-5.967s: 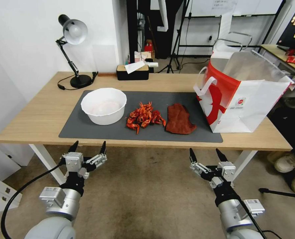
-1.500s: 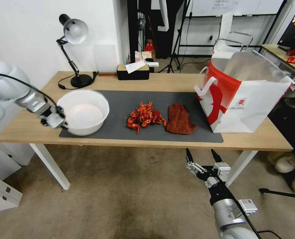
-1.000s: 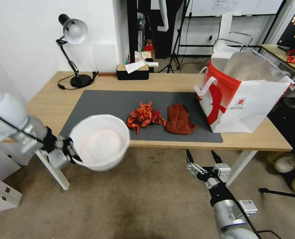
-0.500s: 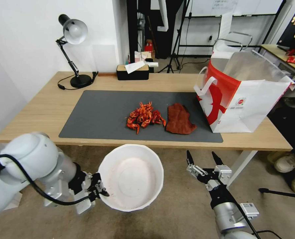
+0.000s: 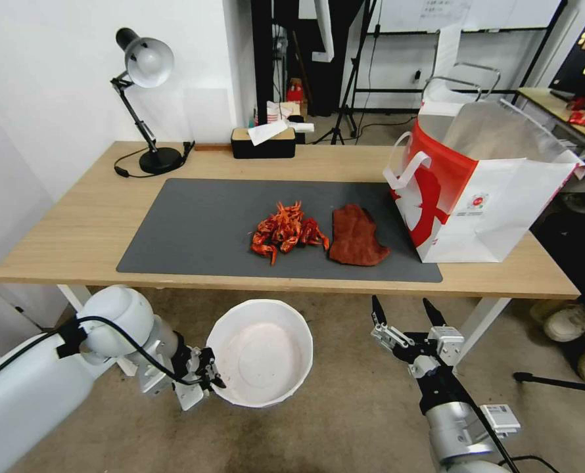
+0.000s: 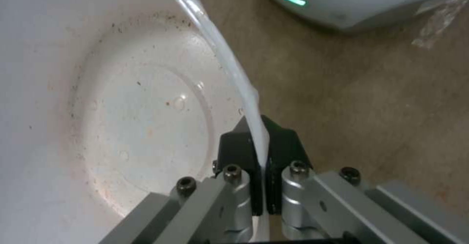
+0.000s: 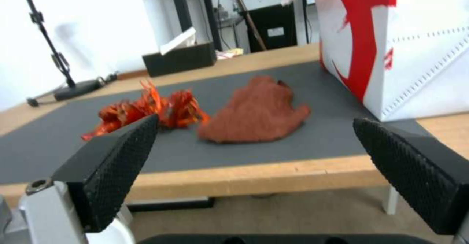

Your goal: Sweep shrimp from table into container with towel, then put container into takeout bag.

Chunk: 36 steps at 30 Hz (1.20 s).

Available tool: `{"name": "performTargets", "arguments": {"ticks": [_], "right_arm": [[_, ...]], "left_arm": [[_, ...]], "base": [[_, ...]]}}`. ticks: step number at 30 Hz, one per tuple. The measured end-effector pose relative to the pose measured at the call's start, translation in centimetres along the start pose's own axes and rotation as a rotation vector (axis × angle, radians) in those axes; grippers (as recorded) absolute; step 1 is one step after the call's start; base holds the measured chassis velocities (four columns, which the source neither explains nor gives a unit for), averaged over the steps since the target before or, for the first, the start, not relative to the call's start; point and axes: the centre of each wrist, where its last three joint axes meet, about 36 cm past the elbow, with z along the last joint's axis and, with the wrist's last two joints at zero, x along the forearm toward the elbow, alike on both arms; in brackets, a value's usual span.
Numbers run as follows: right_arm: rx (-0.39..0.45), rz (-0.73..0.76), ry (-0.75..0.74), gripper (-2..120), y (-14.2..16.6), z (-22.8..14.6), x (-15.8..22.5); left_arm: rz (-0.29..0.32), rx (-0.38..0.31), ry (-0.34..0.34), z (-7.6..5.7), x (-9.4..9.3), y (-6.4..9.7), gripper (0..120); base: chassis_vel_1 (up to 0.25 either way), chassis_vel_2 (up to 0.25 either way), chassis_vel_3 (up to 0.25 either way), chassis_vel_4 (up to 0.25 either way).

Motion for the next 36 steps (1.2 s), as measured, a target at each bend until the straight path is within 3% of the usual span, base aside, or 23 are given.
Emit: {"name": "performTargets", "arguments": {"ticks": [9,17,19,25,36], "right_arm": [[0.007,-0.029,-0.074,100,-0.6,-1.9,-2.8],[0.068,-0.034,-0.060,100,-2.7,-3.2,-6.1],[0.096,-0.031,-0.033,100,-4.3,-3.4,-9.1],[0.106,-0.030,0.034,100,-5.6,-3.4,-12.5],[0.211,0.006,0.135,100,-3.6,-3.9,-18.0]], "left_arm": [[-0.045,0.015,0.034,2.8,-0.9,1.2,0],[-0.073,-0.012,0.064,2.9,-0.3,2.2,0],[-0.061,-0.046,0.083,2.5,-0.6,2.5,0],[-0.014,-0.061,0.080,1.9,-1.6,2.5,0],[0.029,-0.059,0.099,2.6,-2.3,2.7,0]], "base": [[0.000,0.000,0.000,0.000],[0.000,0.000,0.000,0.000],[0.000,0.000,0.000,0.000],[0.000,0.000,0.000,0.000],[0.000,0.000,0.000,0.000]]}}
